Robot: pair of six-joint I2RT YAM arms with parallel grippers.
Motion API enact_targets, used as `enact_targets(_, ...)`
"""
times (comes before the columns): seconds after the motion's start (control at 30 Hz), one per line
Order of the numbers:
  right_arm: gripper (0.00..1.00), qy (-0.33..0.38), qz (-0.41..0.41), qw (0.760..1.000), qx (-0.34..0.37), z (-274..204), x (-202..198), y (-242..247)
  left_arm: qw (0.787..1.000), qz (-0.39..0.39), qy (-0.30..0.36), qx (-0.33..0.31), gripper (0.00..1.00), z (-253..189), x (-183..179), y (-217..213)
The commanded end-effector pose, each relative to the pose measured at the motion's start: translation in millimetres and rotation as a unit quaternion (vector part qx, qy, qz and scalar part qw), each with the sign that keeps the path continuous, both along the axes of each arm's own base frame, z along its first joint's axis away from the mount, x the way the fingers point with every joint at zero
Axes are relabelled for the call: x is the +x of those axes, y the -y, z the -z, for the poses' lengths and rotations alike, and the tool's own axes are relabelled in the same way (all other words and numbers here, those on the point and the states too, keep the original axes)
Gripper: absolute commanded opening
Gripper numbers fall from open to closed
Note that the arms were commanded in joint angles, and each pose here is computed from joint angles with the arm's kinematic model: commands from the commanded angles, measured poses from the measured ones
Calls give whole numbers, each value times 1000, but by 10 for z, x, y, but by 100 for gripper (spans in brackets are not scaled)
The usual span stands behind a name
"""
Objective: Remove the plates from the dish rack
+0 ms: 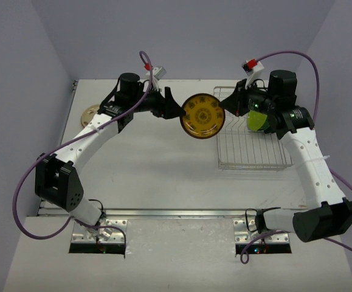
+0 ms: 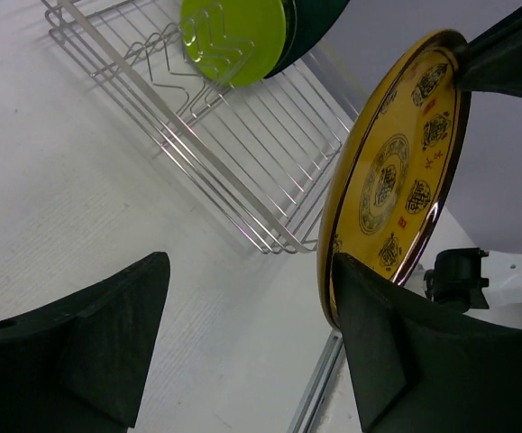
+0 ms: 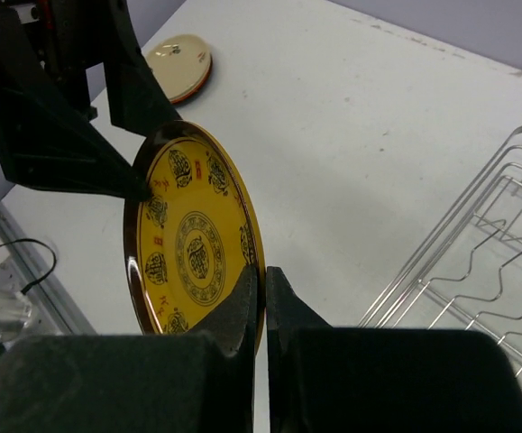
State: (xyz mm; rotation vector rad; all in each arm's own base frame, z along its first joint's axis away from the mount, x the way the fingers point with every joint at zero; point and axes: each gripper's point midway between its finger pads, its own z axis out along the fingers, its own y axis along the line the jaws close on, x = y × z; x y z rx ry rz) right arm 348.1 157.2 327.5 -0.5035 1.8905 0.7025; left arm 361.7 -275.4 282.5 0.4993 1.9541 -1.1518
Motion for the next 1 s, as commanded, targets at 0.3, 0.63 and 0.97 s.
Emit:
enact_targets(0.3, 0, -6, -61, 996, 57, -133, -103, -274, 995, 82, -6, -52, 1, -150, -227, 197)
enact_targets(0.63, 41, -21, -15, 999, 47, -10, 112, -195, 997, 70, 8, -35, 0, -192, -296, -134)
enact_targets(0.97, 99, -26, 96, 995, -5, 223, 264, 158, 972, -222, -70, 29, 0, 395, 655, -2467)
